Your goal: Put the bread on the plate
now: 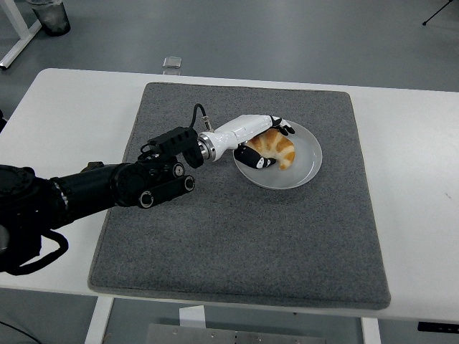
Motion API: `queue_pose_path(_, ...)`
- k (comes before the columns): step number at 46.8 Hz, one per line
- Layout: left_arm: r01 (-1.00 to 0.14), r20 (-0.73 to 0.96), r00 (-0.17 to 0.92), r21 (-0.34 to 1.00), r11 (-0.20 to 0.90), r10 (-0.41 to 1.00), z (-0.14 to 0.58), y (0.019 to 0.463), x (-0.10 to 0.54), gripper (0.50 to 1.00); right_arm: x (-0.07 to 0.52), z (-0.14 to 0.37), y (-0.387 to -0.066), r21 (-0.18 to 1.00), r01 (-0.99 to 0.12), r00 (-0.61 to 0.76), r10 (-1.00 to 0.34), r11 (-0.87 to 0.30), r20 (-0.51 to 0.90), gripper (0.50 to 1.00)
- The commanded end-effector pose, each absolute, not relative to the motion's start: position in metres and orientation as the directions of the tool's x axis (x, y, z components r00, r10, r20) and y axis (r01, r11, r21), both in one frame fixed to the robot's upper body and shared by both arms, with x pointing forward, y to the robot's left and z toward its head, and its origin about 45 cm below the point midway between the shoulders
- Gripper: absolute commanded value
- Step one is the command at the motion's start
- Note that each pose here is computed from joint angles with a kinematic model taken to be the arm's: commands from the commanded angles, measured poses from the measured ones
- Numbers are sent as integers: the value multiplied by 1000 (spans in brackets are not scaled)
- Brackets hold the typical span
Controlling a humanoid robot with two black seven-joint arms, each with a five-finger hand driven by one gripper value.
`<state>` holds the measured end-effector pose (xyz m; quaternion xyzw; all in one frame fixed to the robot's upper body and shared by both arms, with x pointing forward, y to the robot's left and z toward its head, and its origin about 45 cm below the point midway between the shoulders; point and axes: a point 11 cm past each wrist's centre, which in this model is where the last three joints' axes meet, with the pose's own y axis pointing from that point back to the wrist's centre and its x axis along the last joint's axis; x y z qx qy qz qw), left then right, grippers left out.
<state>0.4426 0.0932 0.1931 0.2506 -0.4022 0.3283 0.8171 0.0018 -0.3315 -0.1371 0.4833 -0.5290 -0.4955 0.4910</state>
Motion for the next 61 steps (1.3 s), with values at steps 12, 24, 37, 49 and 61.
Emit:
queue_pose_path(12, -750, 797, 473, 140, 646, 376, 194, 94, 444, 939, 2, -137, -331, 999, -25, -51, -998, 40, 39, 952)
queue_pose_path(24, -770, 760, 471, 107, 629, 447, 208, 94, 451, 994, 2, -137, -331, 999, -25, -51, -998, 40, 39, 952)
queue_pose_path(37, -816, 548, 510, 66, 574, 662, 252, 115, 479, 1000, 2, -137, -331, 999, -25, -51, -998, 40, 39, 952)
queue_pose_path(49, -829, 225, 551, 42, 557, 803, 288, 165, 499, 1000, 2, -137, -331, 999, -25, -51, -998, 40, 39, 952)
queue_pose_path(61, -854, -42, 519, -54, 517, 854, 314, 208, 513, 1000, 2, -137, -331, 999, -25, -51, -998, 40, 39, 952)
